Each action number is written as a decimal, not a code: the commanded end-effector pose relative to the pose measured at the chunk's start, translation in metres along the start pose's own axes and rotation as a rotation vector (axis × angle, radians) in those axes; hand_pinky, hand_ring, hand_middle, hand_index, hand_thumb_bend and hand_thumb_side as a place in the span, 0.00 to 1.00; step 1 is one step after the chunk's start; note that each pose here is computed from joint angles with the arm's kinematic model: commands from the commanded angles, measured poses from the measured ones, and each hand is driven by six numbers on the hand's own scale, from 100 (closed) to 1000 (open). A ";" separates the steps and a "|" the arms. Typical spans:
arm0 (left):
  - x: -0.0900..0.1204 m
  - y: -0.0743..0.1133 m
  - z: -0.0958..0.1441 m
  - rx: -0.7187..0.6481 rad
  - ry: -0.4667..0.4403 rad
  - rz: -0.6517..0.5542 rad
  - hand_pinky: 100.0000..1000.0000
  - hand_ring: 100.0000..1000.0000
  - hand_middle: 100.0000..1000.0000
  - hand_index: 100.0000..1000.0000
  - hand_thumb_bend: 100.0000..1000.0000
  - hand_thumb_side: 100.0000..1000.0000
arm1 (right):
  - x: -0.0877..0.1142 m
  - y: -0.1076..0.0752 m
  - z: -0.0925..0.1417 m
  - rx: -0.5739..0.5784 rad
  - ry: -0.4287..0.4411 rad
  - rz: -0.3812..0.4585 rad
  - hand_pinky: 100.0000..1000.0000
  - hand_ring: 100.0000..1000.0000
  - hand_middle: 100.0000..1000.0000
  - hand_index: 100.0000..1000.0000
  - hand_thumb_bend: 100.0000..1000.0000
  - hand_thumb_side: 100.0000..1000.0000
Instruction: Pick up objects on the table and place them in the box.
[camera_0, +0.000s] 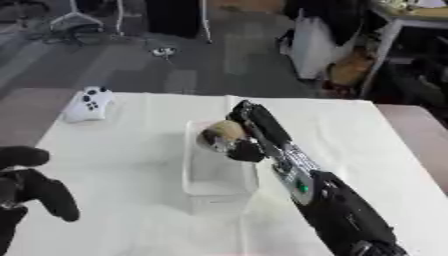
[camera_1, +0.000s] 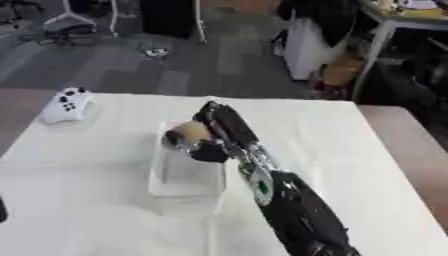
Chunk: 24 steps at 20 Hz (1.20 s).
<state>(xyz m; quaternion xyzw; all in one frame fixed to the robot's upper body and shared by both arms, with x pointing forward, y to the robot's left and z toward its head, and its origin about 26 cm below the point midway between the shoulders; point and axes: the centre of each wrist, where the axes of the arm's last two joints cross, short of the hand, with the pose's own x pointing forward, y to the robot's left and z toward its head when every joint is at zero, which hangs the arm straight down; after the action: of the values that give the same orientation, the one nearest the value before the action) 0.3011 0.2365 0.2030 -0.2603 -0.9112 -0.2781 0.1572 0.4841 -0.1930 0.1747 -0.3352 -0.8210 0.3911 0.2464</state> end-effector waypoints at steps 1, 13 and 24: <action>0.005 0.003 -0.007 -0.018 -0.028 -0.009 0.44 0.57 0.81 0.78 0.35 0.74 | -0.002 -0.010 -0.009 0.041 0.012 0.108 0.00 0.42 0.55 0.65 0.74 1.00; 0.005 0.003 -0.007 -0.020 -0.027 -0.009 0.44 0.57 0.81 0.78 0.35 0.74 | -0.004 -0.007 -0.008 0.191 0.093 0.155 0.71 0.85 0.90 0.97 0.87 1.00; 0.007 0.004 -0.001 -0.022 0.002 -0.025 0.44 0.57 0.81 0.78 0.34 0.76 | -0.005 -0.037 0.017 0.086 0.055 -0.063 0.01 0.43 0.54 0.70 0.59 1.00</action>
<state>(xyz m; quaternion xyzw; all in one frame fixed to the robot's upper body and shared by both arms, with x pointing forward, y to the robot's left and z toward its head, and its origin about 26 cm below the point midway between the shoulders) 0.3002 0.2380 0.1998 -0.2587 -0.9100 -0.2801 0.1629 0.4670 -0.2146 0.1689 -0.3194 -0.7857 0.4255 0.3155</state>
